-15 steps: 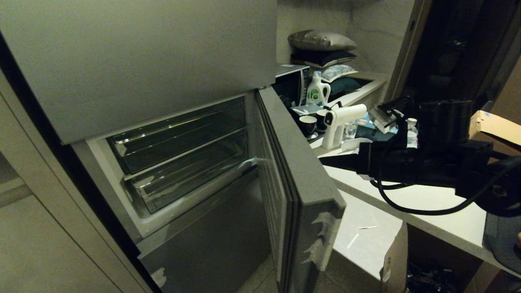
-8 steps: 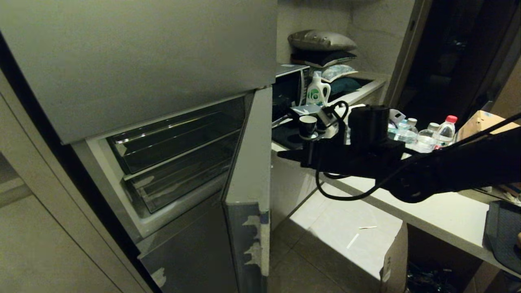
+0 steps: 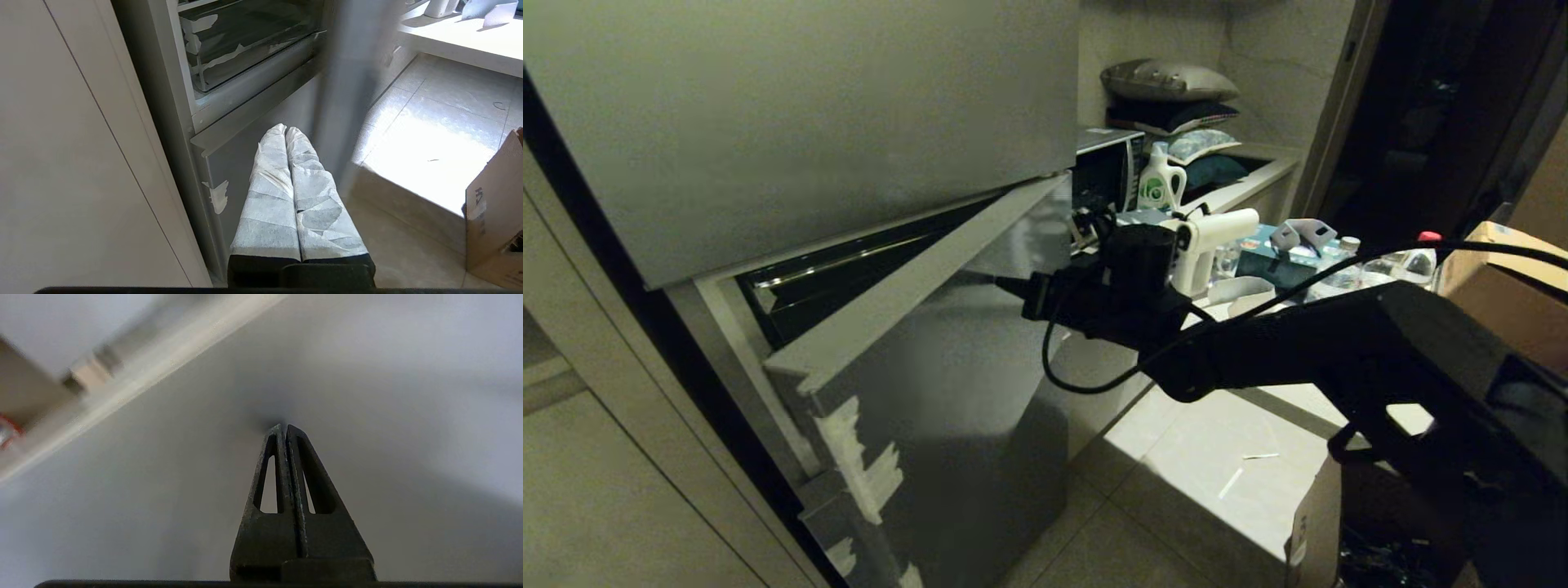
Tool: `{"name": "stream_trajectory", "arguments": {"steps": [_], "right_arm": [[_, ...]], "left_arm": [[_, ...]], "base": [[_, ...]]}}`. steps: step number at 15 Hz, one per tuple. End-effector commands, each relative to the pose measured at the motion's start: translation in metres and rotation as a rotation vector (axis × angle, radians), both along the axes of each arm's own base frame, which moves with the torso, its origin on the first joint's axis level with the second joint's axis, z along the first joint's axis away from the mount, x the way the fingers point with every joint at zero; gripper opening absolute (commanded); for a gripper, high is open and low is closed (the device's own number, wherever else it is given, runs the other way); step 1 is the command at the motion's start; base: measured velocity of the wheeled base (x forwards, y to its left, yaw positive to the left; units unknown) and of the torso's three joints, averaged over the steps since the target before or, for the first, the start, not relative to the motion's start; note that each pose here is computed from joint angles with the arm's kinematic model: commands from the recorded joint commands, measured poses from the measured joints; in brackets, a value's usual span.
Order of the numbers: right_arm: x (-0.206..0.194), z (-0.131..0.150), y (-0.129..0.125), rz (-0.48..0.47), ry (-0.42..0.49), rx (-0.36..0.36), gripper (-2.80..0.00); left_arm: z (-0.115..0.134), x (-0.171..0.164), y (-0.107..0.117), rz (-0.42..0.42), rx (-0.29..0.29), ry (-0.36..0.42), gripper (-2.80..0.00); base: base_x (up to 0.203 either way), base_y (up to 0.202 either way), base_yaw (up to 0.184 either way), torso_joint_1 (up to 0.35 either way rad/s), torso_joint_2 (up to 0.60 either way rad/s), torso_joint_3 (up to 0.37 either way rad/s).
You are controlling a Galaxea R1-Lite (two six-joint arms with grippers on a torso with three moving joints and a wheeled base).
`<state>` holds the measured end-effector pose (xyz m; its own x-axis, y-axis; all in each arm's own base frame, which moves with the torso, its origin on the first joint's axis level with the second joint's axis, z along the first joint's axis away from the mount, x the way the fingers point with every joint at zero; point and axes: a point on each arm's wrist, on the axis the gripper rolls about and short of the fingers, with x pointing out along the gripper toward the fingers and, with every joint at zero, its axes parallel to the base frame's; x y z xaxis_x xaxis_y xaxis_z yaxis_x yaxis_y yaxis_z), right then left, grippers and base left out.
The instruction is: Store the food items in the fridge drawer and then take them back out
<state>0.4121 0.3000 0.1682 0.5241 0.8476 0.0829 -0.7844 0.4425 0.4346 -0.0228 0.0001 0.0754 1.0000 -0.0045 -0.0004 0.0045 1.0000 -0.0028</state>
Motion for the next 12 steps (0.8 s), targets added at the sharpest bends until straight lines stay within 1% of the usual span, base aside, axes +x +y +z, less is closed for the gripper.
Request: {"name": "stream_trajectory", "arguments": {"steps": [1, 2, 3, 7, 9, 10, 11, 12], "right_arm": [[0.017, -0.039, 0.025, 0.012, 0.018, -0.005, -2.80], [0.017, -0.047, 0.028, 0.012, 0.029, -0.010, -2.80], [0.017, -0.048, 0.029, 0.009, 0.023, -0.007, -2.80], [0.018, -0.047, 0.029, 0.006, -0.044, 0.041, -2.80], [0.014, -0.049, 0.034, 0.022, -0.046, 0.041, -2.80], [0.013, -0.049, 0.036, 0.022, -0.046, 0.041, -2.80], [0.012, -0.049, 0.037, 0.025, -0.049, 0.041, -2.80], [0.012, -0.049, 0.037, 0.025, -0.050, 0.040, -2.80]], "left_arm": [[0.000, 0.000, 0.000, 0.000, 0.000, 0.003, -2.80], [0.000, 0.000, 0.000, 0.000, 0.000, 0.001, -2.80], [0.000, 0.000, 0.000, 0.000, 0.000, 0.001, -2.80], [0.000, 0.000, 0.000, -0.002, 0.006, 0.001, -2.80], [0.000, 0.000, 0.000, 0.000, 0.009, 0.001, -2.80], [0.003, -0.001, 0.000, -0.003, 0.020, -0.011, -2.80], [0.014, -0.004, 0.000, -0.012, 0.022, -0.054, -2.80], [0.032, -0.010, -0.001, -0.038, 0.013, -0.114, -2.80]], "base": [[0.000, 0.000, 0.000, 0.000, 0.00, 0.000], [0.000, 0.000, 0.000, 0.000, 0.00, 0.000], [0.000, 0.000, 0.000, 0.000, 0.00, 0.000], [0.000, 0.000, 0.000, 0.000, 0.00, 0.000], [0.000, 0.000, 0.000, 0.000, 0.00, 0.000], [0.000, 0.000, 0.000, 0.000, 0.00, 0.000], [0.000, 0.000, 0.000, 0.000, 0.00, 0.000], [0.000, 0.000, 0.000, 0.000, 0.00, 0.000]]}}
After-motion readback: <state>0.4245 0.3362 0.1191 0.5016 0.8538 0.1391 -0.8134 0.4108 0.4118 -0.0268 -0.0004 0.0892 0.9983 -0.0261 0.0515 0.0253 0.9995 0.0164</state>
